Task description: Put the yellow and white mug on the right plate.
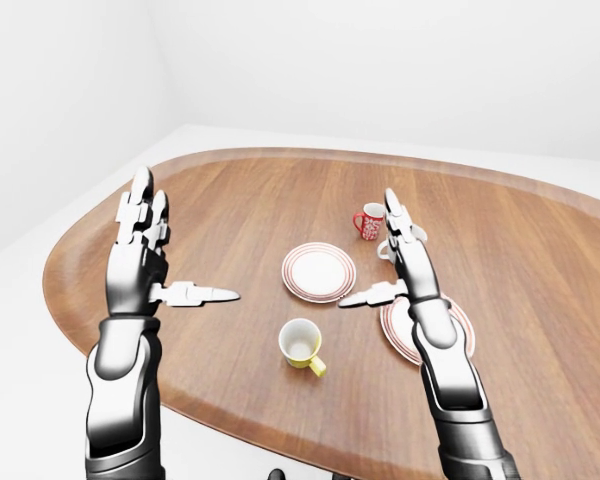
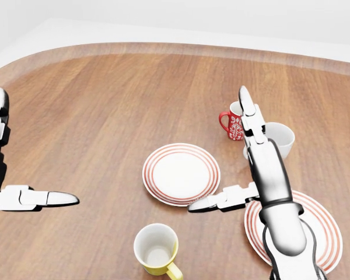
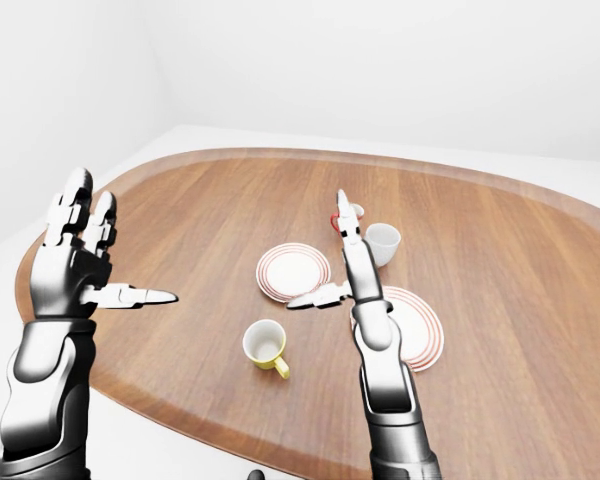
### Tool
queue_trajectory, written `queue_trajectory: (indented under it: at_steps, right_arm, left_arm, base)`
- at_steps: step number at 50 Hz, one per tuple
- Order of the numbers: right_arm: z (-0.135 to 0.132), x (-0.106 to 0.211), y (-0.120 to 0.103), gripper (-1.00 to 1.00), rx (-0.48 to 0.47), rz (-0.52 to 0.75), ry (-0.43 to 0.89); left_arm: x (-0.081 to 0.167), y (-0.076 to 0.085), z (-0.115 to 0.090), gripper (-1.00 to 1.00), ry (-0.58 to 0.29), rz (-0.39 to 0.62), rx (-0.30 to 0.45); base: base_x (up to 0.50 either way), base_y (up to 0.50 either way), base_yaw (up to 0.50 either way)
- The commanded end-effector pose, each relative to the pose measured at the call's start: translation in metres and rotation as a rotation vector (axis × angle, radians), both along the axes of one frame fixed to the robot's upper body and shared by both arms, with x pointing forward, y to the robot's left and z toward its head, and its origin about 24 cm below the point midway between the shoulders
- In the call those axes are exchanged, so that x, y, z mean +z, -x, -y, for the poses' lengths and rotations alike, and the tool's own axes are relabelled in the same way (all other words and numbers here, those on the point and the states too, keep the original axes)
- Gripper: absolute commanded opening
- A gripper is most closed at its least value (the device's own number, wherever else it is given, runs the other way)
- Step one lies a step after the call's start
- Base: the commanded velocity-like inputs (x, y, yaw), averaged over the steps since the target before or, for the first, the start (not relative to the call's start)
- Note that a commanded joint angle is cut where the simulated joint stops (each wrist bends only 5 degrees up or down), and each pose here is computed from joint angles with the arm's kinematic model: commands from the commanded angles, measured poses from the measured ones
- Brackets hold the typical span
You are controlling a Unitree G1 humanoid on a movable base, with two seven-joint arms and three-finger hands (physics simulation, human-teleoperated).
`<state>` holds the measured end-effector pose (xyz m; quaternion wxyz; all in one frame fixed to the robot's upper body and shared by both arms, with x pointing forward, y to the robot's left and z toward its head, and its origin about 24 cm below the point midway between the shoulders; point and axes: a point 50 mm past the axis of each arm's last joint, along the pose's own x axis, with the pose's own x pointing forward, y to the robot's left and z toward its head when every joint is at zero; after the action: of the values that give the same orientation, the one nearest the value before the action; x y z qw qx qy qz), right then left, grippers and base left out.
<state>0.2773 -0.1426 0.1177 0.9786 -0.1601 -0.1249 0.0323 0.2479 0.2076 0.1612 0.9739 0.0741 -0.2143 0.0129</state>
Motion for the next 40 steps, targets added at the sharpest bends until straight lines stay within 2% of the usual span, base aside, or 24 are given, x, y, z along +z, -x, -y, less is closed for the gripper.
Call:
queue_trajectory:
  at_steps: [1,3,12,15,31,40]
  right_arm:
    - [-0.014,0.021,-0.015,1.0,0.024,0.072,0.129]
    - [-0.016,0.023,-0.017,1.0,0.028,0.076,0.14]
    - [-0.03,0.036,-0.026,1.0,0.064,0.113,0.233]
    - [-0.037,0.038,-0.029,1.0,0.07,0.122,0.301]
    - [-0.063,0.056,-0.029,1.0,0.096,0.184,0.516]
    - [-0.08,0.05,-0.028,1.0,0.138,0.15,0.641]
  left_arm:
    - [0.012,-0.005,-0.018,1.0,-0.032,0.027,0.014]
    - [0.007,-0.008,-0.021,1.0,-0.038,0.001,0.021]
    - [0.012,-0.005,-0.038,1.0,-0.041,0.009,0.062]
    - [0.018,-0.003,-0.045,1.0,-0.038,0.03,0.082]
    - [0.021,-0.001,-0.054,1.0,-0.039,0.037,0.113]
    - [0.023,0.002,-0.06,1.0,-0.037,0.044,0.129]
  base:
    - [0.0,0.0,0.0]
    - [0.0,0.0,0.0]
    - [0.0,0.0,0.0]
    - [0.0,0.0,0.0]
    - [0.0,0.0,0.0]
    - [0.0,0.0,0.0]
